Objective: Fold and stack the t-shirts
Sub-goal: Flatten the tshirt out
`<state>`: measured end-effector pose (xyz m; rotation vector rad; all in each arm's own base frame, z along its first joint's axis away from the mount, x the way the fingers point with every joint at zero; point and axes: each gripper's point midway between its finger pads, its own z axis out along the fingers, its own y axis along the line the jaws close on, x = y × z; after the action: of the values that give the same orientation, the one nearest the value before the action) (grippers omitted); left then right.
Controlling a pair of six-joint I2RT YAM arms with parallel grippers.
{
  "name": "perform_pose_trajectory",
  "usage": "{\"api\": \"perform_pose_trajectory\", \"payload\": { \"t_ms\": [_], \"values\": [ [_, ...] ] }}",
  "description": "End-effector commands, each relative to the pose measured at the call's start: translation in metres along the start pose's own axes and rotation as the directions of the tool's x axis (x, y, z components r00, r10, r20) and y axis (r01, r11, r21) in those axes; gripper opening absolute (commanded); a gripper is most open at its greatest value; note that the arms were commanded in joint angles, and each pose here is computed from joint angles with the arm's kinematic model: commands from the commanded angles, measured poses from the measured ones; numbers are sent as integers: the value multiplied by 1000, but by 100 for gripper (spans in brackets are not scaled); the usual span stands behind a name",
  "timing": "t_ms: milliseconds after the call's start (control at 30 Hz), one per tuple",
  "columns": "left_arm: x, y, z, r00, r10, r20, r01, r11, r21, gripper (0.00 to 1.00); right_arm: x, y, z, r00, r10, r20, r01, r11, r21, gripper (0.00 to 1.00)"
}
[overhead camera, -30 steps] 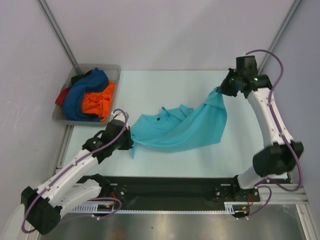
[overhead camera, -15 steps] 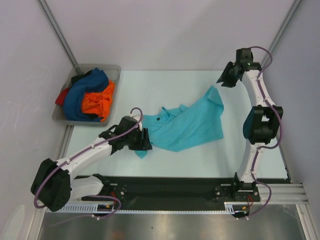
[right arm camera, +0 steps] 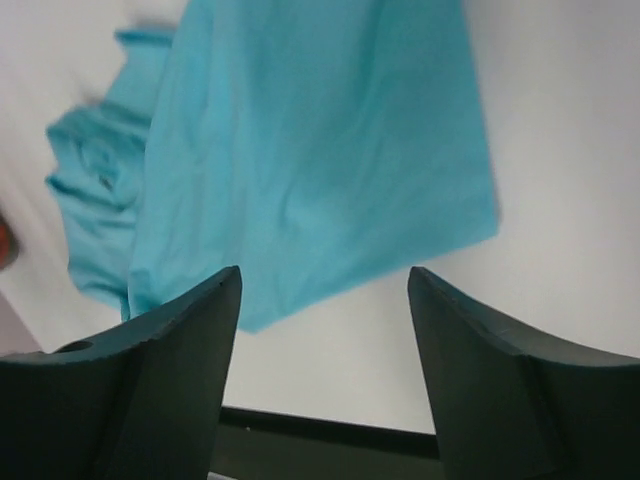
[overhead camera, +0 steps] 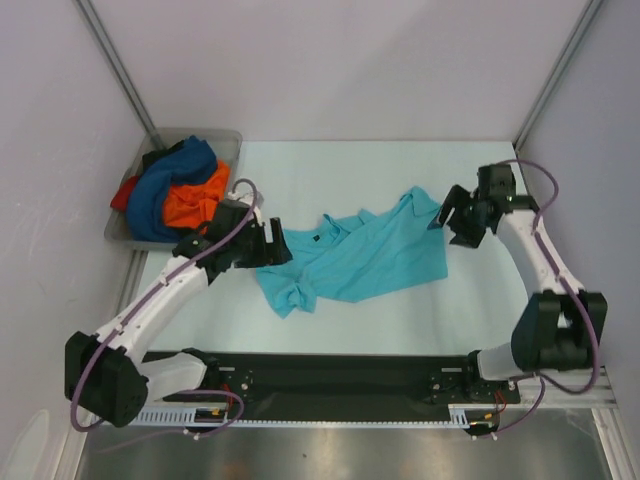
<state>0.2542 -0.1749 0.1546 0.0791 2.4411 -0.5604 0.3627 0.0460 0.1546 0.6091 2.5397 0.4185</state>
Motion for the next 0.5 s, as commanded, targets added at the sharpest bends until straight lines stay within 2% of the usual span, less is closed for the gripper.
{"api": "perform_pose_trajectory", "payload": {
  "t_ms": [0,67,167,300,467],
  "values": [
    [-6,42,12,990,-138,-34,135,988,-77,85,38,29,-15,999,36,5,-34,979,-199,72],
    [-13,62,18,968,-248,-26,246,967,-68,81,60,11,-5,995,103,-8,-102,979,-176,66],
    [-12,86,31,940,-338,-47,332,939,-93,74,82,13,3,988,145,-47,-153,956,-251,58],
    [2,97,44,917,-384,-112,372,921,-114,66,99,6,23,977,180,-116,-204,948,-243,45],
    [18,108,56,890,-425,-164,405,903,-143,65,104,-5,39,971,184,-151,-211,959,-191,44]
  ]
}}
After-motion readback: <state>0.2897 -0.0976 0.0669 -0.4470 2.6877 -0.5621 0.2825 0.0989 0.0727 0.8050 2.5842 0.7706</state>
